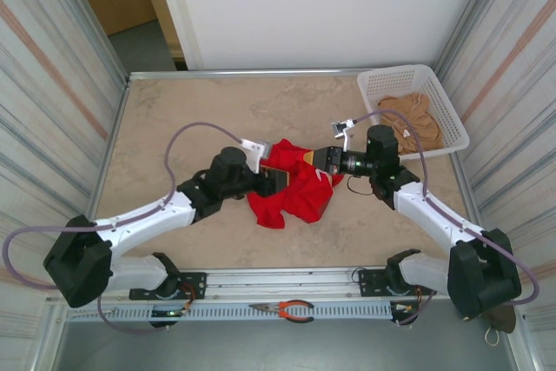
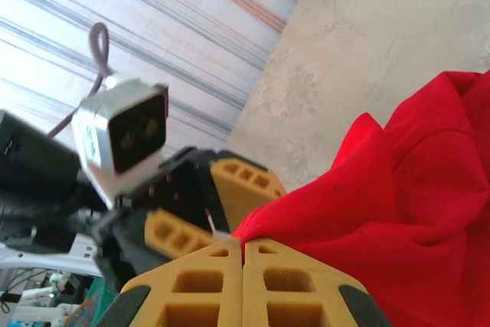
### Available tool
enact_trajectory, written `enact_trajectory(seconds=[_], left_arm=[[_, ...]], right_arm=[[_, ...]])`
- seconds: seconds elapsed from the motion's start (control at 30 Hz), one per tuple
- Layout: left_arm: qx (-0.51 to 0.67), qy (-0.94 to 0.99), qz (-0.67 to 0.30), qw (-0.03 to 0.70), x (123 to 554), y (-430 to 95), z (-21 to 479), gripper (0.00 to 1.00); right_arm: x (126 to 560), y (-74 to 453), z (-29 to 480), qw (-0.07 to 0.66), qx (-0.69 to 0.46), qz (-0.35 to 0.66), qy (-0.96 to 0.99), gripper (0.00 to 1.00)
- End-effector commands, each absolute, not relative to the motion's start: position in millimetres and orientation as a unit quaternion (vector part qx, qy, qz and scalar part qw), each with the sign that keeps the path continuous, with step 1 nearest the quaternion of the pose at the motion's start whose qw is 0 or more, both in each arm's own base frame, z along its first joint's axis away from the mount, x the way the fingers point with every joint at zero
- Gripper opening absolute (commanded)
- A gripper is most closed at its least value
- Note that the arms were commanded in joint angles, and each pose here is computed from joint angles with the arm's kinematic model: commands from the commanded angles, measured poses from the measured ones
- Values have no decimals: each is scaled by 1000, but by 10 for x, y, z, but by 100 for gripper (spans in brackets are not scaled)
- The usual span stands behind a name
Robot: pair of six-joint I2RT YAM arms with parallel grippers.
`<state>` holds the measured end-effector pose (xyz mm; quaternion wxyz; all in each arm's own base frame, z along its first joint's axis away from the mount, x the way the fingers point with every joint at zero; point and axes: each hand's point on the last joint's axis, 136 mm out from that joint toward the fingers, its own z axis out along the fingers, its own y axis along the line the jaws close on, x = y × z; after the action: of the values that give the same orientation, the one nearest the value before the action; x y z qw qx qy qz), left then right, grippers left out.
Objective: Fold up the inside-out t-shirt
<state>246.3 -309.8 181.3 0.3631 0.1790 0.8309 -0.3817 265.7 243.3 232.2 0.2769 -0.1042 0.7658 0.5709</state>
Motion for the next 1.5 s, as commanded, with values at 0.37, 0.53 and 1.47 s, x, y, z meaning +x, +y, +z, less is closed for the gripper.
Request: enact_trajectory(seconds=[0.37, 0.53, 1.47], left_arm=[[223, 833, -192, 469, 3030, -3098, 1875, 53], [246, 826, -198, 467, 3137, -3214, 1895, 21], [304, 770, -311, 467, 2914, -3260, 2786, 63]], right_arm=[[2619, 2397, 2434, 293, -104, 571, 759, 0], [2615, 2396, 2428, 292, -104, 571, 760, 0], [3024, 1999, 3023, 355, -46, 538, 763, 0]])
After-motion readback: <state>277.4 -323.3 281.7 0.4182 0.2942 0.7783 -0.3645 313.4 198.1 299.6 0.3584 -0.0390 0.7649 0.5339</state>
